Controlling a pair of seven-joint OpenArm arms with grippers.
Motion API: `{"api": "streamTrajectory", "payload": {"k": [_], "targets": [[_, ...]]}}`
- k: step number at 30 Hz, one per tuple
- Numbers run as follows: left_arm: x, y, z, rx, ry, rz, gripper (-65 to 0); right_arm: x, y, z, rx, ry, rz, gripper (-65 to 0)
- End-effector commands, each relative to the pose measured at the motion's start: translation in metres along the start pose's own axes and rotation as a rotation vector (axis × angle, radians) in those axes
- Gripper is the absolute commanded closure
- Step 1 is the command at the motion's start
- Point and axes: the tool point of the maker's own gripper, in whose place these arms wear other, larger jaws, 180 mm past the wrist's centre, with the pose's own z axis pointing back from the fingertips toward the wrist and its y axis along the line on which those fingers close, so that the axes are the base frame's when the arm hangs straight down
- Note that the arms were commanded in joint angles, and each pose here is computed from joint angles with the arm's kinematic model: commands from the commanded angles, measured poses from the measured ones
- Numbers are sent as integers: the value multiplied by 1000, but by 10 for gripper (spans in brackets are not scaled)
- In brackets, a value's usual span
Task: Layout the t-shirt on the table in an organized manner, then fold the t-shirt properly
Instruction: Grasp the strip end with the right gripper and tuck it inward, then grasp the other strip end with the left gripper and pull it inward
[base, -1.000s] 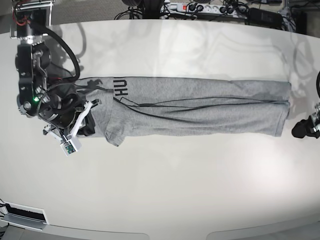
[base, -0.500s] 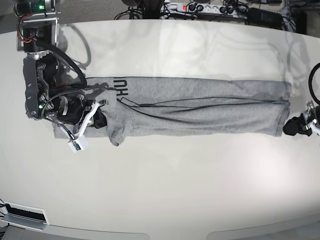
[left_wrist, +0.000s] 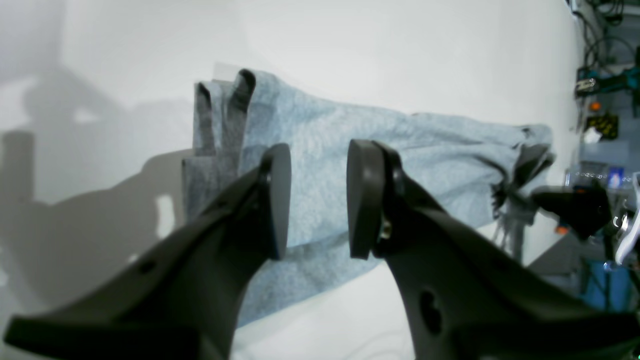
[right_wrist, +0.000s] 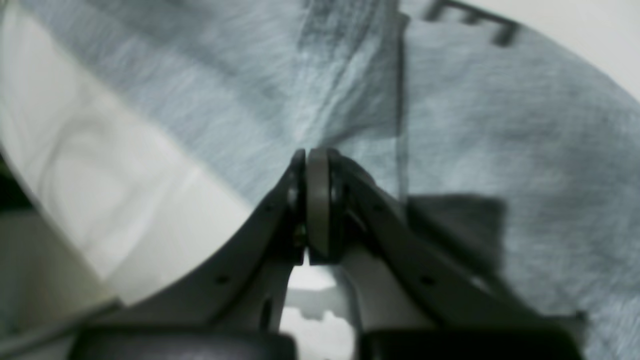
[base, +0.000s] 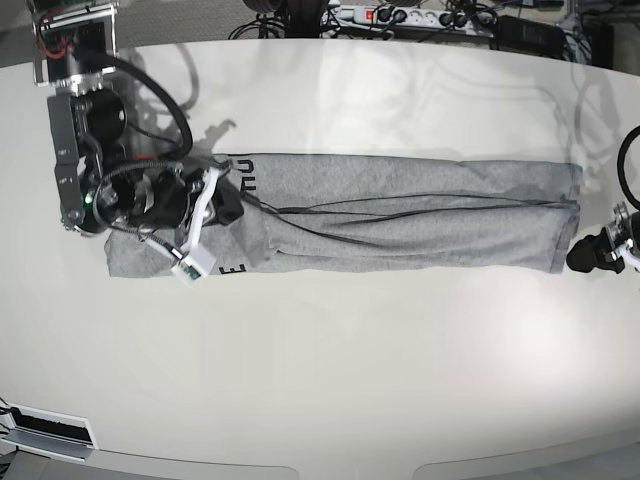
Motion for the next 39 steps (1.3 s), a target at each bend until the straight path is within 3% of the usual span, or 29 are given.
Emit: {"api": "streamTrajectory", "payload": {"k": [1, 6, 10, 14, 16, 19, 22, 29, 39], "targets": [[25, -3, 13, -2, -59, -31, -196, 13, 1, 12, -10, -30, 65, 0], [25, -3, 13, -2, -59, -31, -196, 11, 23, 37, -30, 14, 253, 0], [27, -1, 17, 4, -65, -32, -196, 22, 13, 49, -76, -25, 299, 0], [38, 0, 27, 2, -111, -19, -209, 35, -30, 56, -288, -120, 210, 0], [39, 0, 31, -1, -118, -12, -288, 28, -46, 53, -339, -121, 182, 0], [38, 3, 34, 3, -113, -6, -385, 6, -60, 38, -341, -83, 140, 0], [27, 9, 34, 18, -95, 3, -388, -17, -72, 21, -349, -25, 104, 0], [4, 34, 33, 98, -138, 16, -388, -38, -96, 2, -375, 1, 67, 0], [-14, 58, 24, 230, -127, -88, -388, -49, -85, -6, -315, 47, 25, 0]]}}
